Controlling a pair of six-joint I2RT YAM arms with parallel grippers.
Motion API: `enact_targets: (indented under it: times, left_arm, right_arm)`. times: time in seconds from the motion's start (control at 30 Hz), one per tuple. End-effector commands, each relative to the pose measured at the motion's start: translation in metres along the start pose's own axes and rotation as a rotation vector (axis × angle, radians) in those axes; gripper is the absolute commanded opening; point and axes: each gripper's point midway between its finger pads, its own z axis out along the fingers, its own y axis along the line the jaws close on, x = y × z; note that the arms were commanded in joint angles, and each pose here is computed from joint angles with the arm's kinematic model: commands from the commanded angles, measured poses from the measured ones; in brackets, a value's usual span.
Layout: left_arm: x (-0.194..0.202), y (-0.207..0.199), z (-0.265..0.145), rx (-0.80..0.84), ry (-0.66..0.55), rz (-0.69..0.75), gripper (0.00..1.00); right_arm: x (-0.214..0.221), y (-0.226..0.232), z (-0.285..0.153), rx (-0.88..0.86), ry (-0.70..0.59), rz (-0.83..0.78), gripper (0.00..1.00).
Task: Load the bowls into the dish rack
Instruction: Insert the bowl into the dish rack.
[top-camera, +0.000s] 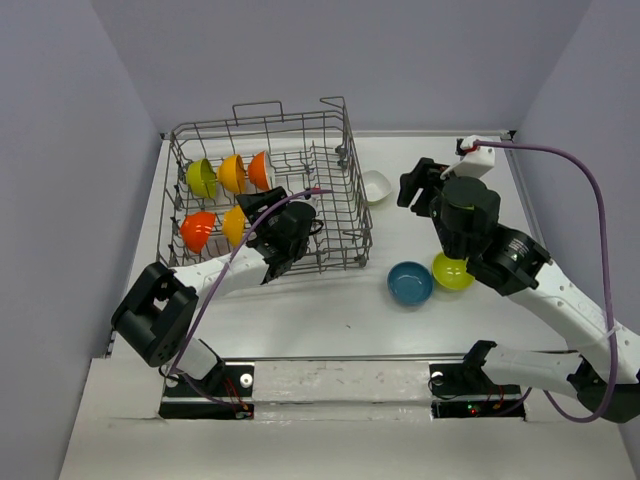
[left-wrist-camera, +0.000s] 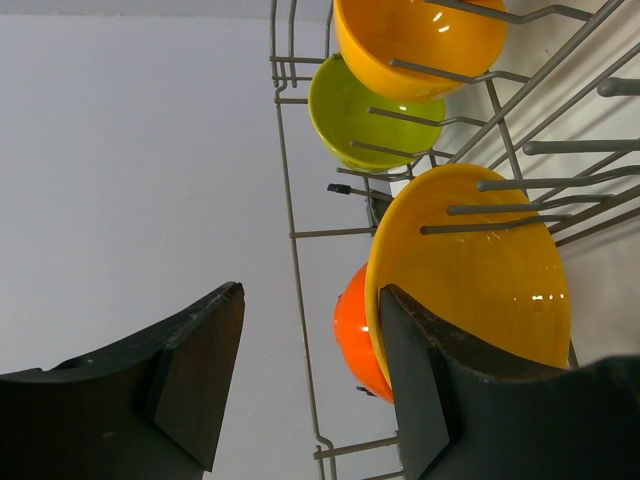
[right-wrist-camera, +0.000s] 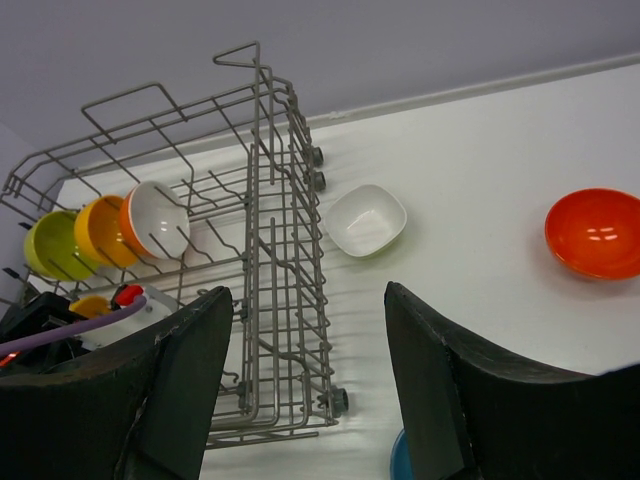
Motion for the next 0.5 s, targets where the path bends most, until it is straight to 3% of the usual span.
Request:
enact_targets:
  times: [0.0, 0.47]
  left_arm:
    - [-0.007, 0.016, -0.004, -0.027, -0.007, -0.067, 0.69]
    - [-0.007, 0.018, -0.006, -0.019, -0.006, -0.082, 0.76]
  right_arm:
    - [-0.014, 0.012, 0.002, -0.024, -0.038, 0.031, 0.68]
    - [-0.012, 0.023, 0.011, -0.029, -0.02, 0.001, 0.68]
